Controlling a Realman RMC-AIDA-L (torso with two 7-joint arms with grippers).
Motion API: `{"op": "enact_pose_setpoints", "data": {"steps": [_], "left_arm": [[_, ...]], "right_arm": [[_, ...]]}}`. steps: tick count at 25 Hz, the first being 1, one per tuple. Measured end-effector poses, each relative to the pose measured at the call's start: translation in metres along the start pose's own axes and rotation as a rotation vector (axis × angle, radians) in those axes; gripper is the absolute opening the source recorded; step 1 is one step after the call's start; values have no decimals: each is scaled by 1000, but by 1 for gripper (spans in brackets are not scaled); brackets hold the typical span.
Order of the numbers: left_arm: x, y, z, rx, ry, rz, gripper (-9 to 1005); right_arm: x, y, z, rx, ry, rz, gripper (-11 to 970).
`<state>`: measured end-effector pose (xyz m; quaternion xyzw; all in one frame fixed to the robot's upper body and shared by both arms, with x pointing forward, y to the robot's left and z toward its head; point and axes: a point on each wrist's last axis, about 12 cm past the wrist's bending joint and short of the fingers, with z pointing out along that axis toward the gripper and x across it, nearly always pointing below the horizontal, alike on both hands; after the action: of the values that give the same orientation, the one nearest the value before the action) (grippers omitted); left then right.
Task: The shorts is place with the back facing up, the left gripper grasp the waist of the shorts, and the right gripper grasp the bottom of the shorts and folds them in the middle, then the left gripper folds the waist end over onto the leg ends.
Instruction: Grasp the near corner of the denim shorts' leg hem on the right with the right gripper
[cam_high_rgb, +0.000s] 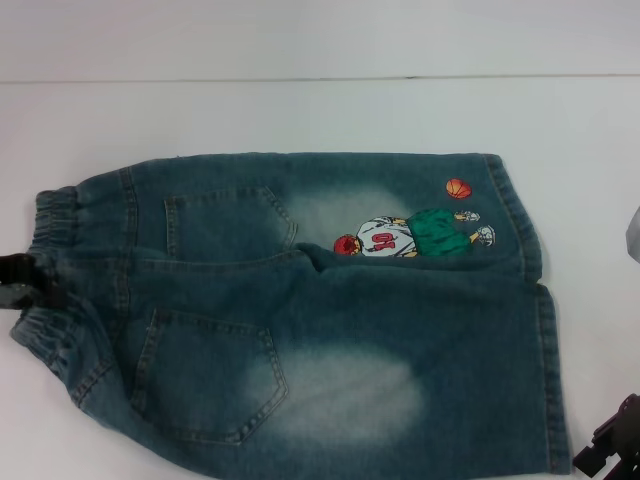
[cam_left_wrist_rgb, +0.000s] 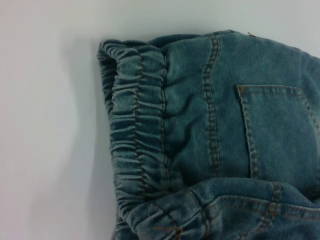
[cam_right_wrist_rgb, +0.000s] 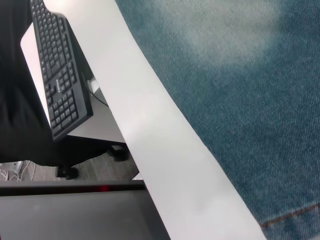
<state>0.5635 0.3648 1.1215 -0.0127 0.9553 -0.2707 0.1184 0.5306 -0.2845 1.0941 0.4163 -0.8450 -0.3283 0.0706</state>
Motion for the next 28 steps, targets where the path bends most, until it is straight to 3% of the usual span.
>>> {"op": "enact_pose_setpoints", "data": {"steps": [28], "left_arm": [[4, 0, 5, 26, 8, -3, 31]], "right_arm": [[-14, -1, -4, 11, -85, -37, 839]]}}
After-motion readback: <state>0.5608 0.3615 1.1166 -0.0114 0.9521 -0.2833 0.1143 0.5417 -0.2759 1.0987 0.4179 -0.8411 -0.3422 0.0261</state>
